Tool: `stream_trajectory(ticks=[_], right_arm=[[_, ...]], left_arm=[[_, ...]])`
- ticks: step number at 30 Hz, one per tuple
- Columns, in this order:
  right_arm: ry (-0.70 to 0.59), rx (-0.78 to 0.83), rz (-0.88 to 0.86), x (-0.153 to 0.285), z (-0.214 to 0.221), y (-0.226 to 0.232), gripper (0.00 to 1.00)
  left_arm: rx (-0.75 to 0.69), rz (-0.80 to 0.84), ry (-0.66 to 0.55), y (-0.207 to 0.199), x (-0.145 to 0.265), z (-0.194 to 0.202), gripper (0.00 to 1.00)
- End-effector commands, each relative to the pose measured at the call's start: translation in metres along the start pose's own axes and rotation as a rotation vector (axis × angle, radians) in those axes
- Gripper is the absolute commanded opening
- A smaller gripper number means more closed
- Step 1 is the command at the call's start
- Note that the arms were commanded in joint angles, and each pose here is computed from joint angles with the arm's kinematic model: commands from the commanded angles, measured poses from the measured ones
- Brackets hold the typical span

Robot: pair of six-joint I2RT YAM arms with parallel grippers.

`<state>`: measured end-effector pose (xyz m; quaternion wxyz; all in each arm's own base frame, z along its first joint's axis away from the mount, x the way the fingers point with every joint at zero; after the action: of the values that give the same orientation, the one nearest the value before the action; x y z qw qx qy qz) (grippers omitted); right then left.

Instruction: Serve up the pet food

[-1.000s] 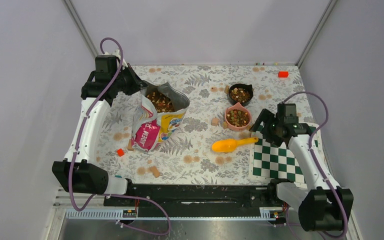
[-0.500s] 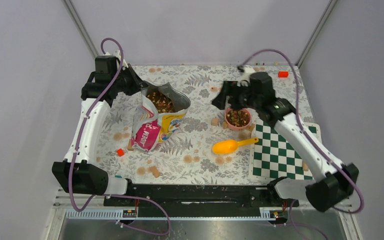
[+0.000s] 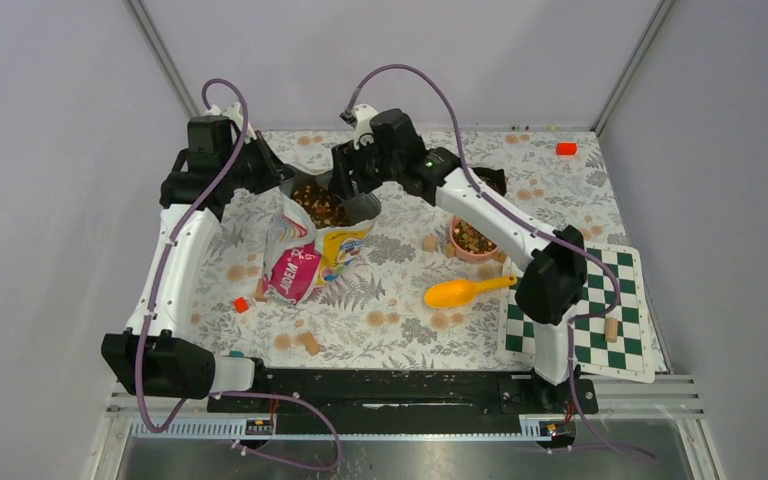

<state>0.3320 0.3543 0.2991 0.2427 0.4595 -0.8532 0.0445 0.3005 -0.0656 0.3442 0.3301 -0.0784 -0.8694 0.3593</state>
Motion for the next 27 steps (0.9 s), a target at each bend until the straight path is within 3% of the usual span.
stream_trajectory(ticks=[1, 3, 6, 8, 12, 15, 23, 27], right_arm=[[0.007, 0.048, 0.010, -0.006, -0.015, 0.008, 0.63], [0.007, 0.039, 0.032, -0.010, -0.018, 0.006, 0.45], [-0.014, 0.003, 0.069, -0.009, -0.031, 0.005, 0.01], [-0.027, -0.048, 0.110, -0.003, -0.042, 0.005, 0.00], [-0.051, -0.224, 0.315, 0.024, -0.059, -0.001, 0.00], [-0.069, -0.283, 0.416, 0.045, -0.066, -0.004, 0.00], [-0.081, -0.291, 0.504, 0.071, -0.071, -0.005, 0.00], [-0.062, -0.292, 0.495, 0.075, -0.069, -0.003, 0.00]], left_arm=[[-0.100, 0.197, -0.158, -0.037, 0.037, -0.019, 0.00], [-0.108, 0.202, -0.160, -0.037, 0.039, -0.019, 0.00], [-0.145, 0.230, -0.157, -0.040, 0.046, -0.016, 0.01], [-0.186, 0.253, -0.158, -0.041, 0.054, -0.012, 0.12], [-0.271, 0.284, -0.186, -0.039, 0.072, -0.001, 0.44], [-0.331, 0.334, -0.180, -0.036, 0.084, 0.014, 0.56], [-0.494, 0.461, -0.146, -0.018, 0.103, 0.062, 0.67], [-0.568, 0.497, -0.132, -0.004, 0.097, 0.079, 0.67]])
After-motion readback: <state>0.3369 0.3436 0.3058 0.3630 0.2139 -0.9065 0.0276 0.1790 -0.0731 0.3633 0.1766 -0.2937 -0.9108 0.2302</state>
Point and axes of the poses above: each gripper's point midway between its finger pads, its own x axis back along the fingers, its own y axis along the line the jaws close on, z = x × y, the point moved 8 cm from there along x, back along the fingers, and after that the axes turned 12 degrees about x, right-handed, at the moved point
